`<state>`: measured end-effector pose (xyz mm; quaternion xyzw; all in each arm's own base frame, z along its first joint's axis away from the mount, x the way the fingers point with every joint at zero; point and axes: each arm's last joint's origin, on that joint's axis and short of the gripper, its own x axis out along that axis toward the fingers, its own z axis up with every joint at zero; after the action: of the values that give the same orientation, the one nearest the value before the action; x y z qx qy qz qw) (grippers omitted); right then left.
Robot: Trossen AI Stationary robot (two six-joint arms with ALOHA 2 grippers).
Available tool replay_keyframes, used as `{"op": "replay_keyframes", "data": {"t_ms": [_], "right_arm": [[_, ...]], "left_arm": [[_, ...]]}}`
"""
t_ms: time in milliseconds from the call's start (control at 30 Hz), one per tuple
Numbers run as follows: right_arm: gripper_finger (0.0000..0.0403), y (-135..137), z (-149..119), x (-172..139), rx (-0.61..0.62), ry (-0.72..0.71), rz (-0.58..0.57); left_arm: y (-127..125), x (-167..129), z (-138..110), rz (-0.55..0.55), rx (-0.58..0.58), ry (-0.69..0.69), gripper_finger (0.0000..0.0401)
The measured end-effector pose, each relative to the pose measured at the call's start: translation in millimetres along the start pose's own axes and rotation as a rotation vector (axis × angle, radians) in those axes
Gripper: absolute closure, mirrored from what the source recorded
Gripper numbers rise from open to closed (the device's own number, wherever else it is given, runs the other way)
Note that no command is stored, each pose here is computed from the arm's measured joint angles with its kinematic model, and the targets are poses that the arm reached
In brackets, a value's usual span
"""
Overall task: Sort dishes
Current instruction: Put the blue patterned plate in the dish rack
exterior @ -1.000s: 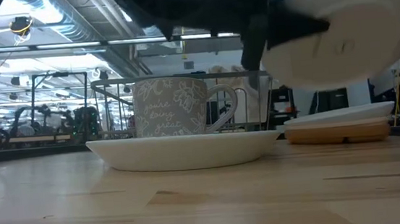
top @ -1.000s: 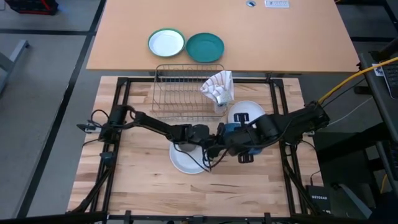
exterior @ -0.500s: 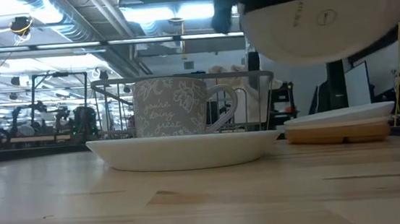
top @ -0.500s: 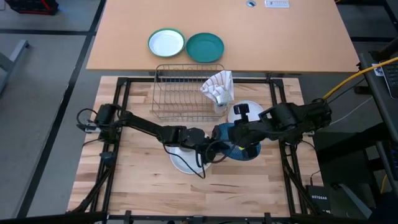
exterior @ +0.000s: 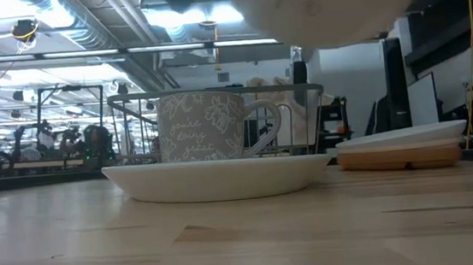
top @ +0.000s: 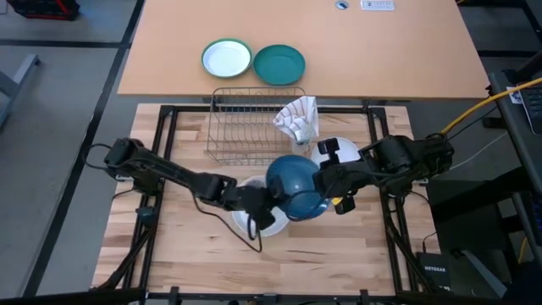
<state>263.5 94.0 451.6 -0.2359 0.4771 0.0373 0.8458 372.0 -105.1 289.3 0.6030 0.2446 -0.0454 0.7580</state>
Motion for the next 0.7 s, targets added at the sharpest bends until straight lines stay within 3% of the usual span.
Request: {"op": "replay_keyframes", "data": {"t_ms": [300, 700], "right_arm": [[0.0347, -1, 0, 0, -0.083, 0.003, -0.022], [0.0347, -2, 0, 0, -0.138, 0.01, -0.052]], "left_arm": [[-4, -35, -11, -0.076, -0.097, 0.189, 0.0372], [-4, -63, -41, -0.153, 0.07, 0.434, 0.0372]]}}
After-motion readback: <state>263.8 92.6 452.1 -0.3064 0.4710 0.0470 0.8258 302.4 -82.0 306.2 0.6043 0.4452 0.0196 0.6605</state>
